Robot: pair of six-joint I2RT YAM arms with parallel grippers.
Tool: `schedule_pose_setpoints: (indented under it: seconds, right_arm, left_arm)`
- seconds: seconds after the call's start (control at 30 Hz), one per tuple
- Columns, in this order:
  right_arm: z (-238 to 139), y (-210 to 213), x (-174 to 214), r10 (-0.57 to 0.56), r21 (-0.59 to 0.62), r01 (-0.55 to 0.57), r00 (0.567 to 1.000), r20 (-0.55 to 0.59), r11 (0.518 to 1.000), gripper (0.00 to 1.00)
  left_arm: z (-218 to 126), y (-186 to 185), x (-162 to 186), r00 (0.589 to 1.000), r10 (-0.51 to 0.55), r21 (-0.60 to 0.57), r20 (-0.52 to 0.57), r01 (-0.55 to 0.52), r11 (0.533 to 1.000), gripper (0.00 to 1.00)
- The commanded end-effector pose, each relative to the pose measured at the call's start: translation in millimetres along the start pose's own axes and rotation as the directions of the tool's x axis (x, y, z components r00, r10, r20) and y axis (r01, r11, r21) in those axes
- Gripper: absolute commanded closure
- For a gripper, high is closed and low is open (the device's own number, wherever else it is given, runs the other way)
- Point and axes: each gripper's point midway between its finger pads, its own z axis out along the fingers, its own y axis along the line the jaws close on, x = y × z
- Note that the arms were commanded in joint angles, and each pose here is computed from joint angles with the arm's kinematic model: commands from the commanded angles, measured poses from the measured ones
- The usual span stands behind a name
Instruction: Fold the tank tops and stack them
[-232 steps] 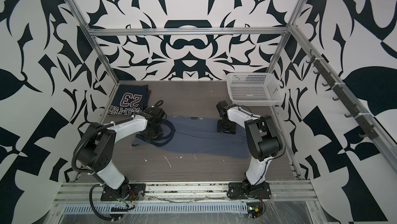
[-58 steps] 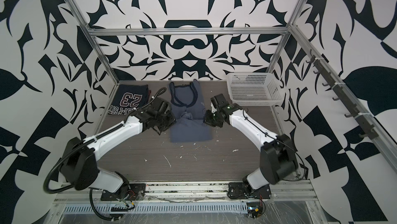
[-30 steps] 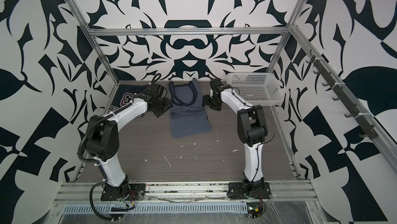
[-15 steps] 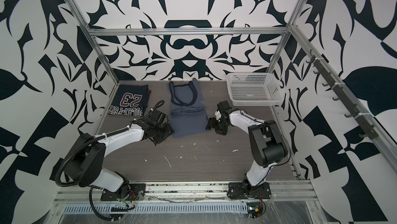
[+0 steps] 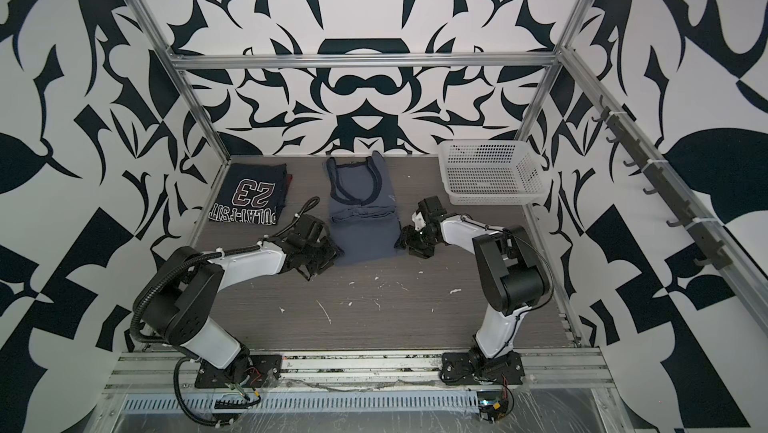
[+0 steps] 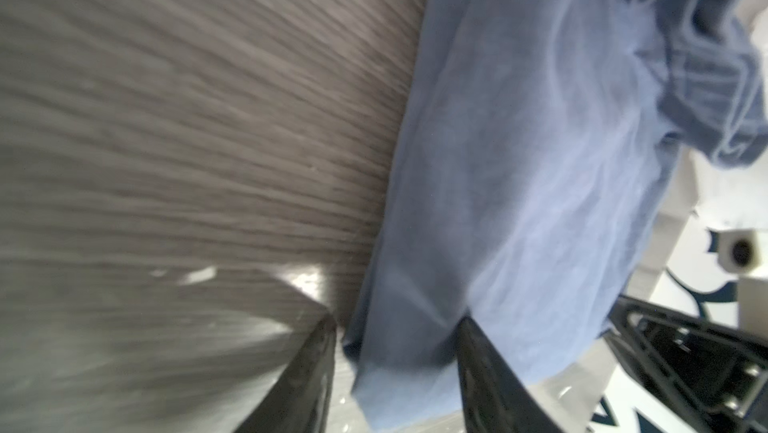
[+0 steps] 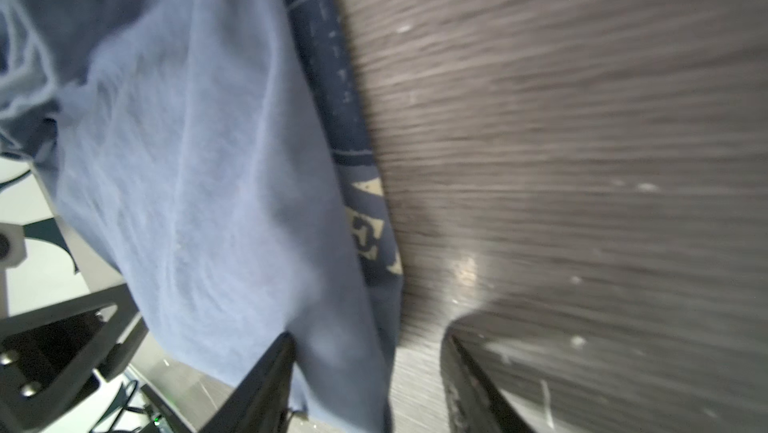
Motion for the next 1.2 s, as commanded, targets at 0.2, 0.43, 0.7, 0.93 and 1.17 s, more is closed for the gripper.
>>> schedule_pose_setpoints:
  seconds: [0.2, 0.43, 0.7, 0.93, 1.17]
  right_arm:
    - [13.8, 3.7, 20.0, 0.009, 0.018, -0.008, 0.999, -0.044, 1.0, 0.71]
    - [-2.9, 7.9, 28.1, -0.004, 0.03, 0.004, 1.0, 0.0, 1.0, 1.0]
    - [-40.9, 8.7, 71.8, -0.029, 0.046, 0.029, 0.999, 0.018, 0.999, 1.0]
    - [-104.1, 41.2, 101.1, -0.074, -0.011, 0.076, 0.992, 0.103, 0.997, 1.0]
    - [-165.5, 102.6, 75.9, -0.107, -0.117, 0.137, 0.967, 0.23, 0.984, 1.0]
  left_arm:
    - [10.1, 2.0, 13.7, 0.999, 0.003, -0.018, -0.047, -0.004, 1.0, 0.75]
    - [-3.4, -2.3, 16.3, 0.999, 0.038, -0.034, -0.016, -0.039, 0.999, 0.93]
    - [-60.0, -0.8, 47.3, 0.99, 0.138, -0.094, 0.042, -0.134, 0.987, 1.0]
    - [-116.5, -19.4, 79.5, 0.986, 0.155, 0.018, 0.053, -0.156, 0.988, 1.0]
    - [-165.5, -72.9, 65.0, 0.982, 0.16, 0.135, 0.103, -0.173, 0.976, 1.0]
